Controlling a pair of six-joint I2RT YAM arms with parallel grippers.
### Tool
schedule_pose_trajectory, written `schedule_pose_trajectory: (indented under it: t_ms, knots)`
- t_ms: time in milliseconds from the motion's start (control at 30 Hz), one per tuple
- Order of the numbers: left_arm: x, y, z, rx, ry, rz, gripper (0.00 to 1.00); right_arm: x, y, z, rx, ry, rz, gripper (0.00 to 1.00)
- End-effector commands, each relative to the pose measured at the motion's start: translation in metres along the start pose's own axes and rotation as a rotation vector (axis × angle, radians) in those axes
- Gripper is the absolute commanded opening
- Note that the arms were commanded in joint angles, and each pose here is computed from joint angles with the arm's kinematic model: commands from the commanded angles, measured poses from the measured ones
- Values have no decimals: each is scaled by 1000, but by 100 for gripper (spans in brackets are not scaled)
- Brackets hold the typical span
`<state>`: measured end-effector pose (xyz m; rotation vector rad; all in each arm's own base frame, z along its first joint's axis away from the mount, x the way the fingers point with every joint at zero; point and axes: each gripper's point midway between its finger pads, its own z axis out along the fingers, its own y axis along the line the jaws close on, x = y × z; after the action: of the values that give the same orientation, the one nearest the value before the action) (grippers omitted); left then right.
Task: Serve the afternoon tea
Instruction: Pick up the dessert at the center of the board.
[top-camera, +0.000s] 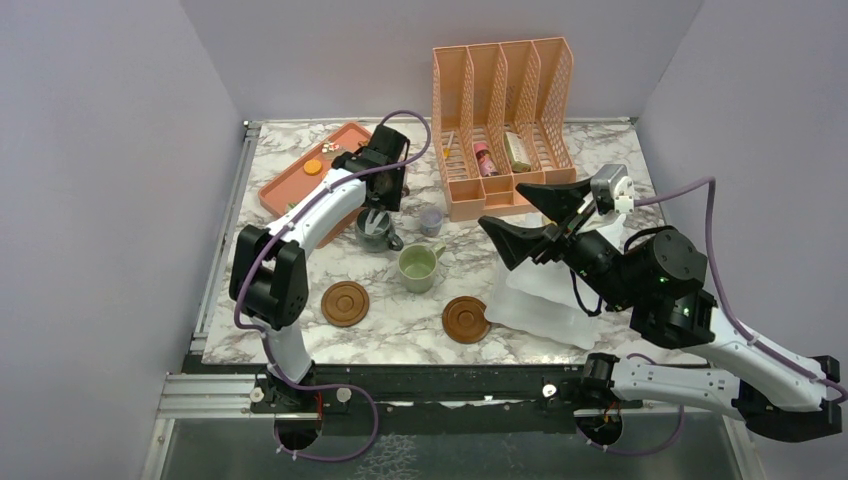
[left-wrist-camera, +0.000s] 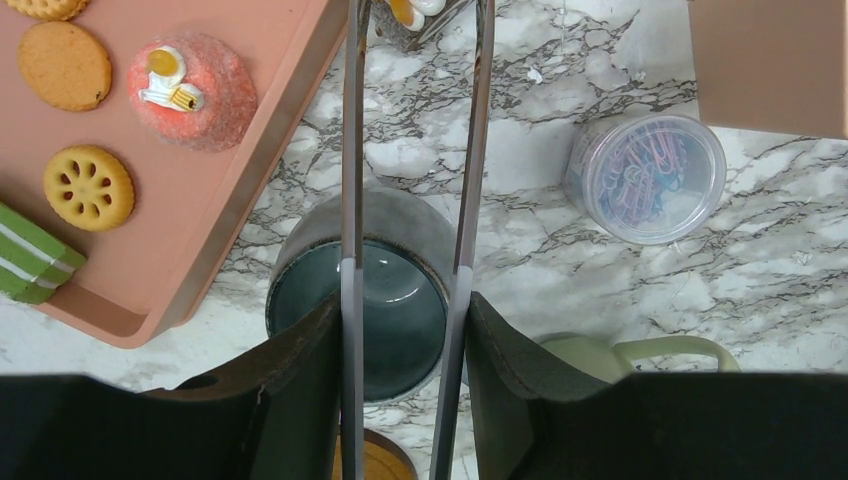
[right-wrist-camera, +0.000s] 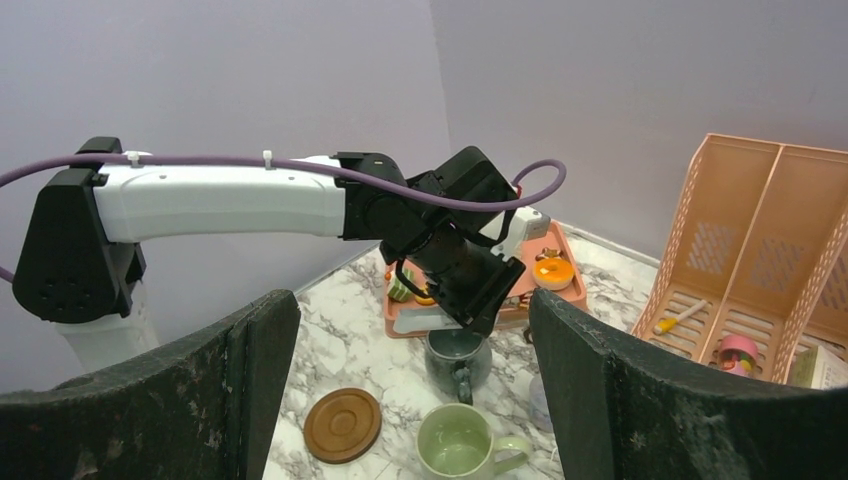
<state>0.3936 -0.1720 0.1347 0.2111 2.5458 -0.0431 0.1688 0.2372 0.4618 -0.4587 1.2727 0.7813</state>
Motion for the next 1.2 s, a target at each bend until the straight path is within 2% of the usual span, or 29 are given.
schedule_pose_trajectory:
  t_ms: [0, 333, 867, 1167]
  knots:
    - [2, 1, 6, -22, 6, 23, 45, -6, -4, 2, 21, -29, -4, 90]
    - [6, -1, 18, -25, 31, 34, 45, -5, -3, 3, 19, -27, -5, 90]
    - [-12, -29, -16, 150, -20, -19, 42, -8, -4, 0, 21, -35, 3, 90]
    - [-7, -18, -14, 112, 3, 36, 47, -8, -5, -3, 22, -34, 6, 90]
